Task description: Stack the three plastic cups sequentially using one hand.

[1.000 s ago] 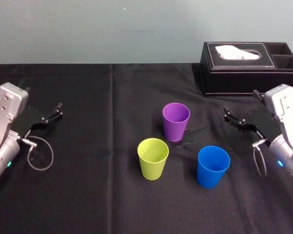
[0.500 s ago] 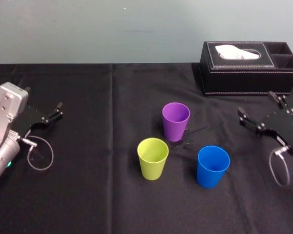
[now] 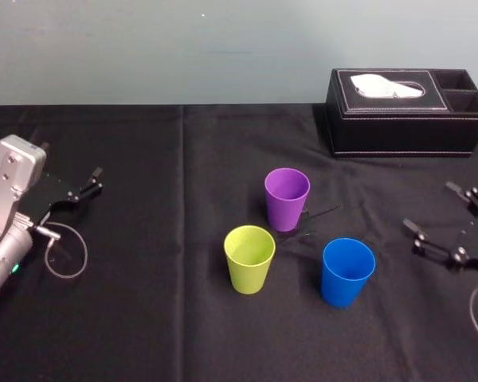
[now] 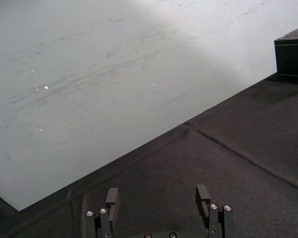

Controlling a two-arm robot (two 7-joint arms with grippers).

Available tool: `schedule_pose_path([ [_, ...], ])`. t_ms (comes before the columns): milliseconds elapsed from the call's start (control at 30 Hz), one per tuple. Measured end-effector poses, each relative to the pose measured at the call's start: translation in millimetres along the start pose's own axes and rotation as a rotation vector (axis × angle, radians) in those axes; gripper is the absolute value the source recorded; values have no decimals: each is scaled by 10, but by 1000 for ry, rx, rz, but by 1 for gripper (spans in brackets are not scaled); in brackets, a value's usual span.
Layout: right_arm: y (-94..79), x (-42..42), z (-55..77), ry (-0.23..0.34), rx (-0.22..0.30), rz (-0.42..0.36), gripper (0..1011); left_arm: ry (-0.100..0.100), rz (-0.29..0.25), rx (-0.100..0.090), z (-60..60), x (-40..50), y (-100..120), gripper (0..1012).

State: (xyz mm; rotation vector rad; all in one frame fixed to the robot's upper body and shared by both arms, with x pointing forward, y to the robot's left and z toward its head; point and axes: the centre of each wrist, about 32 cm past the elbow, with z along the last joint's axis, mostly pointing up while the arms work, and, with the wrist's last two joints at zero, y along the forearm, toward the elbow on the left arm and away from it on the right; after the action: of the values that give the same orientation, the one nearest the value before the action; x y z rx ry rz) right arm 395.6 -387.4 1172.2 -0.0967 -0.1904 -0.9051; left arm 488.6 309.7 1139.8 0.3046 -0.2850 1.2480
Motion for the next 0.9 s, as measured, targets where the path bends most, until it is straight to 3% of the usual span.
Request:
schedule_pose_path([
  [300,-192,-62,-25,9,-15,136,1000,0,0,0,0,0,0,1011],
  [633,-160,-201,-220,45,-68,186,1000,0,0,0,0,0,0,1011],
  [900,-95,-243,-306,70,-88,209,1000,0,0,0,0,0,0,1011],
])
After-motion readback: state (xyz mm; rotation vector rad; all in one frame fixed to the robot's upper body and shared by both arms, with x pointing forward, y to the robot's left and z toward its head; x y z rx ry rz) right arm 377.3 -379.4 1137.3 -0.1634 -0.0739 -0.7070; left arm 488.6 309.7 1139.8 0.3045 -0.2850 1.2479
